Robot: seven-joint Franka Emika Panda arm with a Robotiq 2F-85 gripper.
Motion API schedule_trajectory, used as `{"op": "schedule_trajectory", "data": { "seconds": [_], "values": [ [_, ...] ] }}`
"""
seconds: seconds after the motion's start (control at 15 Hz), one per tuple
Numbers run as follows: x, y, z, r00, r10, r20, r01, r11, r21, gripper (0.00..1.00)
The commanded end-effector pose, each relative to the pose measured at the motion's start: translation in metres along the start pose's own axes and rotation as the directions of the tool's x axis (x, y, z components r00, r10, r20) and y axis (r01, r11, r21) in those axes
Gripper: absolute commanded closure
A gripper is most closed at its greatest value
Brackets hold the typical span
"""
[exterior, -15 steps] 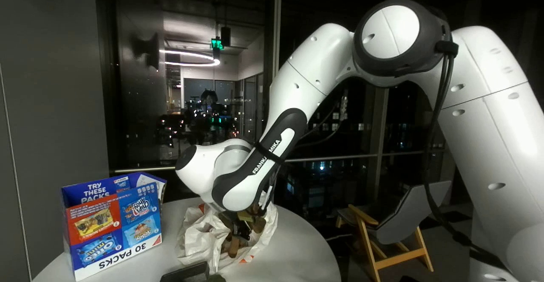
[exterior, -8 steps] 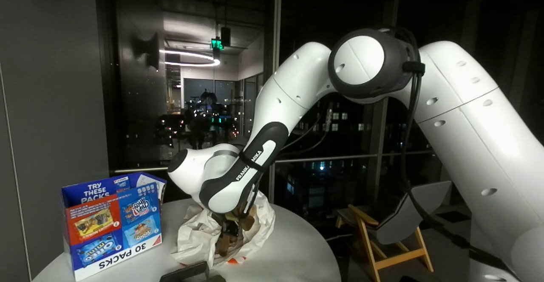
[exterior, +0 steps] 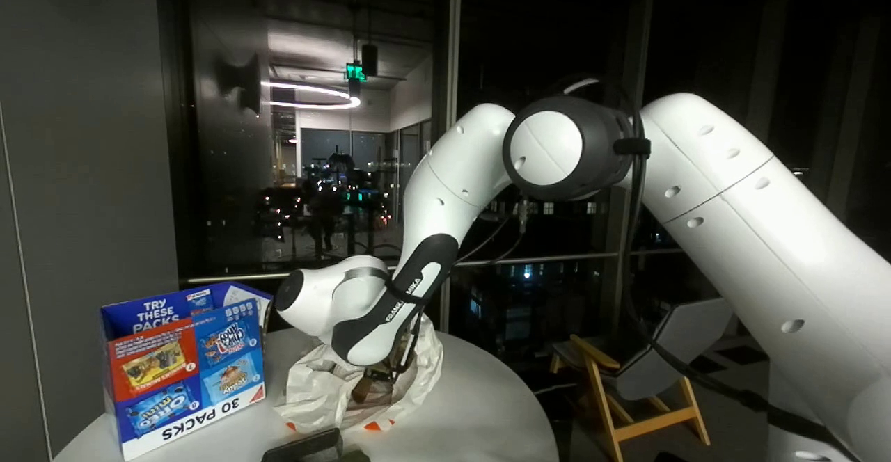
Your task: Pick up the brown toy and put it in the plastic, pick up the red toy and put it in the plastic, pick up the black eraser and put it in the plastic
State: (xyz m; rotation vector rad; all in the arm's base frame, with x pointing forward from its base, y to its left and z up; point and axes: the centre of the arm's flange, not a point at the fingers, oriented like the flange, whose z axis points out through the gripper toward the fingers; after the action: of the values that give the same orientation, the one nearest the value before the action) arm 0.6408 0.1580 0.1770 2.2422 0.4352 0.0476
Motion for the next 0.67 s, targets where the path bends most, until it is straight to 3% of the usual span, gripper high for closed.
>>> {"op": "schedule_trajectory", "data": {
  "seconds": [0.0,0.07,0.2,0.6],
  "values": [
    [0.007,0.0,0.013,1.0,0.011,-0.015,-0.012,0.999,-0.04,0.73],
    [0.004,-0.001,0.013,1.0,-0.004,-0.008,0.004,1.0,-0.027,0.73],
    [-0.008,-0.001,0.001,1.0,-0.028,-0.004,0.028,1.0,0.004,0.6],
    [-0.058,0.015,-0.067,0.995,-0.094,-0.028,0.094,0.996,-0.002,0.14]
  ]
}}
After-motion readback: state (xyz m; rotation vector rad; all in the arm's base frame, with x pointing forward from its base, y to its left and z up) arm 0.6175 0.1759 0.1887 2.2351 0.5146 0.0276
